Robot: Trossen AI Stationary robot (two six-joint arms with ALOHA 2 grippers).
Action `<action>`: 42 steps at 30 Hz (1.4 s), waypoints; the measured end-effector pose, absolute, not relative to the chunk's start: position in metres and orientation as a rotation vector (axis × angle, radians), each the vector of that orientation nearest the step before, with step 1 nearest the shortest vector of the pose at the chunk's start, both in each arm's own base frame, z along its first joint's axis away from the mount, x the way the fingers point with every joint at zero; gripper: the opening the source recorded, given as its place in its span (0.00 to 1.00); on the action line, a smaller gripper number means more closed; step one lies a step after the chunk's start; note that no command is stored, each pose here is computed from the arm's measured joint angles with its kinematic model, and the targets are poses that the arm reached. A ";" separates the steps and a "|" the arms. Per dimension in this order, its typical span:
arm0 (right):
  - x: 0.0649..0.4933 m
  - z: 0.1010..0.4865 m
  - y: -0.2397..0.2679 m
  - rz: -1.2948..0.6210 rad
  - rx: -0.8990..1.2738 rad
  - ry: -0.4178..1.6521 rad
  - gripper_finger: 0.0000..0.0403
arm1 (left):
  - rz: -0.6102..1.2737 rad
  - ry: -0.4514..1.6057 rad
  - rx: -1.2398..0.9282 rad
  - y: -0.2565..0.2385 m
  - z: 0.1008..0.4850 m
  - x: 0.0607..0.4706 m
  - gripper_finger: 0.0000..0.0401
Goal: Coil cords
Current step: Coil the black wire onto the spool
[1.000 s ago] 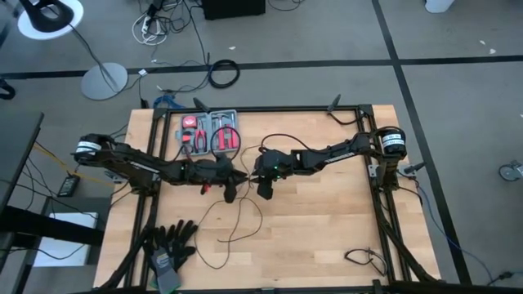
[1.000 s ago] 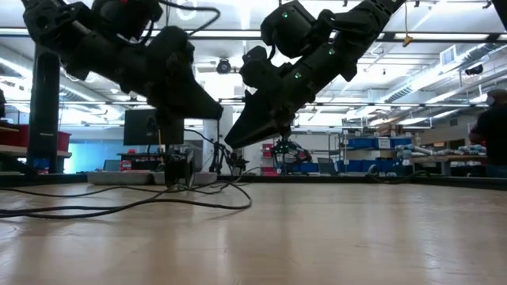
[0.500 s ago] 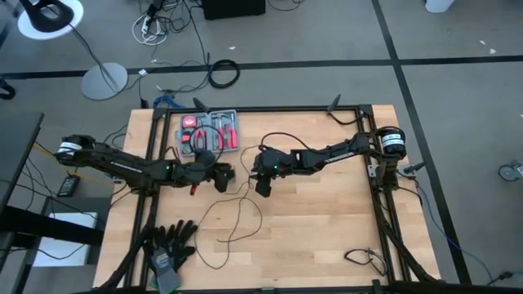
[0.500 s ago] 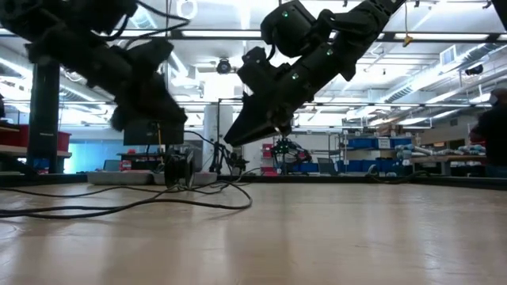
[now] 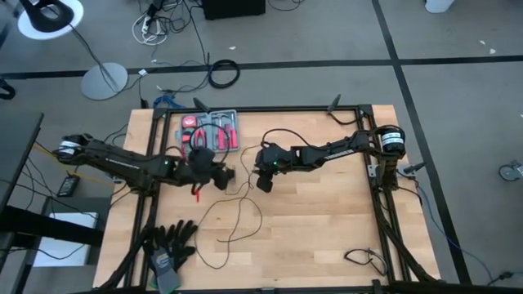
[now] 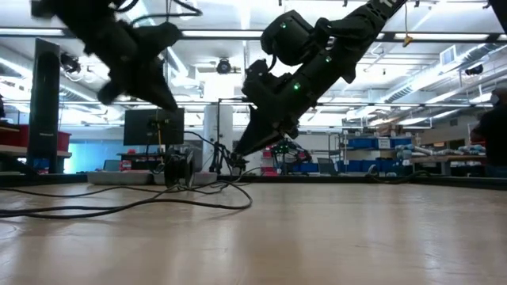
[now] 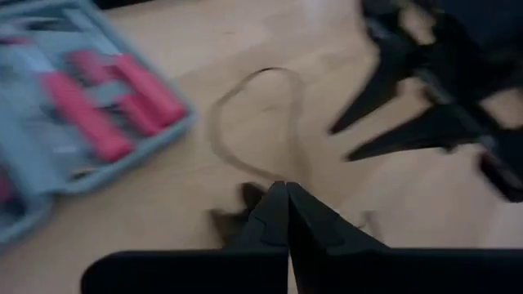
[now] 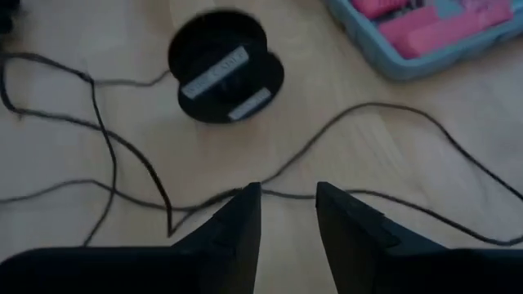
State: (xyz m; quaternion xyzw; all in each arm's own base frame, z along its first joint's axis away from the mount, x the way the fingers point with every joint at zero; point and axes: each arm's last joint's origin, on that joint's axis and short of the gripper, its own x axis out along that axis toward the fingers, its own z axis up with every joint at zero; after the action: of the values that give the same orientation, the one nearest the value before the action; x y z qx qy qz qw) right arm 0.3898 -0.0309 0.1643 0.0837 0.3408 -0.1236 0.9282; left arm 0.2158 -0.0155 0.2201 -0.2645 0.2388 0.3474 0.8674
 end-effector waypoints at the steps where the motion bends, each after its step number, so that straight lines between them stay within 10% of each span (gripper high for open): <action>1: 0.389 0.163 -0.032 -0.255 0.170 0.708 0.30 | 0.767 0.543 -0.539 -0.016 0.226 0.215 0.00; 42: 0.381 0.154 -0.008 -0.173 0.083 0.854 0.30 | 0.963 0.695 -0.865 -0.011 0.204 0.272 0.19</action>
State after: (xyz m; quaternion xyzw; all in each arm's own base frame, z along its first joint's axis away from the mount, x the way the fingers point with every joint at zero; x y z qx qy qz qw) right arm 0.3809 -0.0081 0.1542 0.0403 0.4137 -0.0837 0.9057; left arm 0.2722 -0.0112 0.2041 -0.3947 0.3172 0.4394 0.7420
